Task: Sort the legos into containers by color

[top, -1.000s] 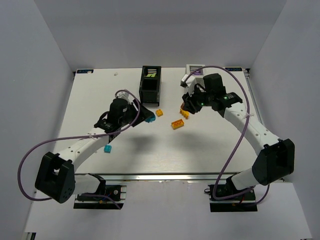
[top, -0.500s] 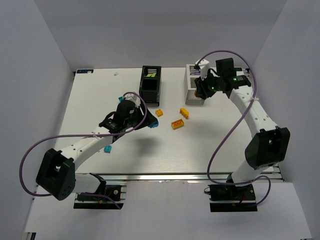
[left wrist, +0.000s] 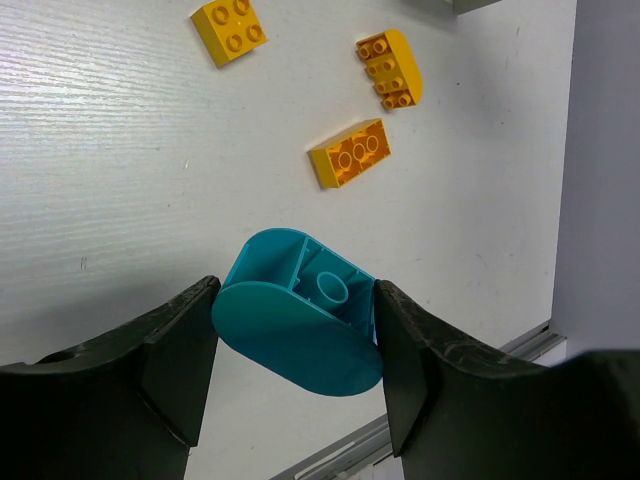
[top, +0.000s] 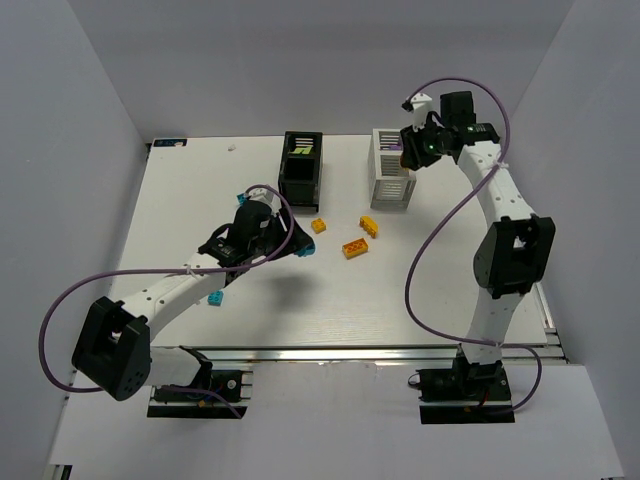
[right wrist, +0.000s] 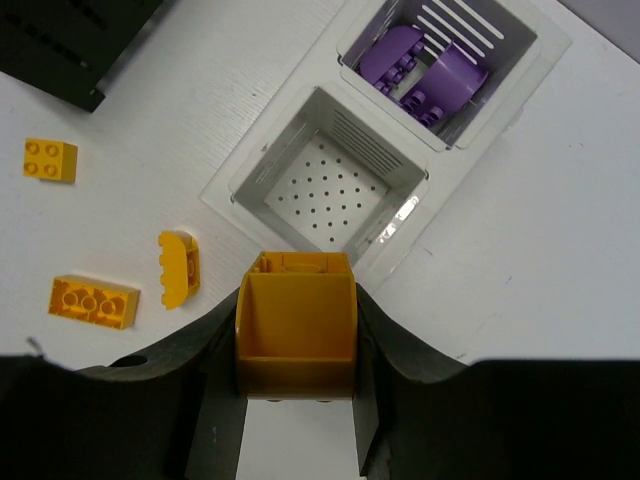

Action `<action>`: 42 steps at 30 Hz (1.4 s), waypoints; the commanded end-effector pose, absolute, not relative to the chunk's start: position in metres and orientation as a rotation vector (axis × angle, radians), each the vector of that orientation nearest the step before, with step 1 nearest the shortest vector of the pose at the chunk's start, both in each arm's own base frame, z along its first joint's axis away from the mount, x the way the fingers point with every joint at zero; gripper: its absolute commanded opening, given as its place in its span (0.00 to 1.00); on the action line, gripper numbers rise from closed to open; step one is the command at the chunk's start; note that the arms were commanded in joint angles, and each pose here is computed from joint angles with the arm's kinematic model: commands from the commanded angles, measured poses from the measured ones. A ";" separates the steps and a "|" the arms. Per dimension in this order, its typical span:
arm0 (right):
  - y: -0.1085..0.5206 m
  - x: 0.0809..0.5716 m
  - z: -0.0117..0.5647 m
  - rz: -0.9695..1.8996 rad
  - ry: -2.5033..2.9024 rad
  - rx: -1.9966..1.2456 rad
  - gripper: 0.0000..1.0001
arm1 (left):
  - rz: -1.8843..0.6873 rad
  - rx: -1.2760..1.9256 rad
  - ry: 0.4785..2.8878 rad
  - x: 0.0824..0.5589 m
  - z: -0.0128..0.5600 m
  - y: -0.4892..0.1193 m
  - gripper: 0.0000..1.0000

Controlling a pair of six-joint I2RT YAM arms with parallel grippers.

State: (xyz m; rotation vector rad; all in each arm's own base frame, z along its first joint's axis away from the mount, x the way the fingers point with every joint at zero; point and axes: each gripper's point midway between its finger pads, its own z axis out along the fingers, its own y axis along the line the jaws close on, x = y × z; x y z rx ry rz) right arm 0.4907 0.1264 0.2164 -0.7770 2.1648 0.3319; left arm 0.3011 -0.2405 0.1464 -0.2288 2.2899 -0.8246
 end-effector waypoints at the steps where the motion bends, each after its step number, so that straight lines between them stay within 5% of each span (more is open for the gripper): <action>1: 0.138 0.505 0.231 0.368 2.111 -0.774 0.00 | -0.819 -0.217 2.255 0.303 0.159 -0.239 0.00; 8: 0.140 0.526 0.206 0.366 2.134 -0.785 0.00 | -0.818 -0.210 2.237 0.308 0.170 -0.241 0.00; 17: 0.148 0.523 0.194 0.418 2.145 -0.819 0.25 | -0.822 -0.218 2.218 0.311 0.179 -0.242 0.00; 20: 0.148 0.522 0.192 0.421 2.149 -0.820 0.49 | -0.826 -0.216 2.214 0.313 0.182 -0.243 0.00; 21: 0.148 0.523 0.190 0.420 2.151 -0.819 0.68 | -0.827 -0.213 2.215 0.314 0.182 -0.244 0.00; 25: 0.147 0.523 0.194 0.407 2.140 -0.819 0.85 | -0.832 -0.203 2.206 0.317 0.188 -0.246 0.00; 42: 0.151 0.495 0.307 0.418 1.750 -0.876 0.89 | -0.899 -0.167 2.148 0.321 0.211 -0.256 0.00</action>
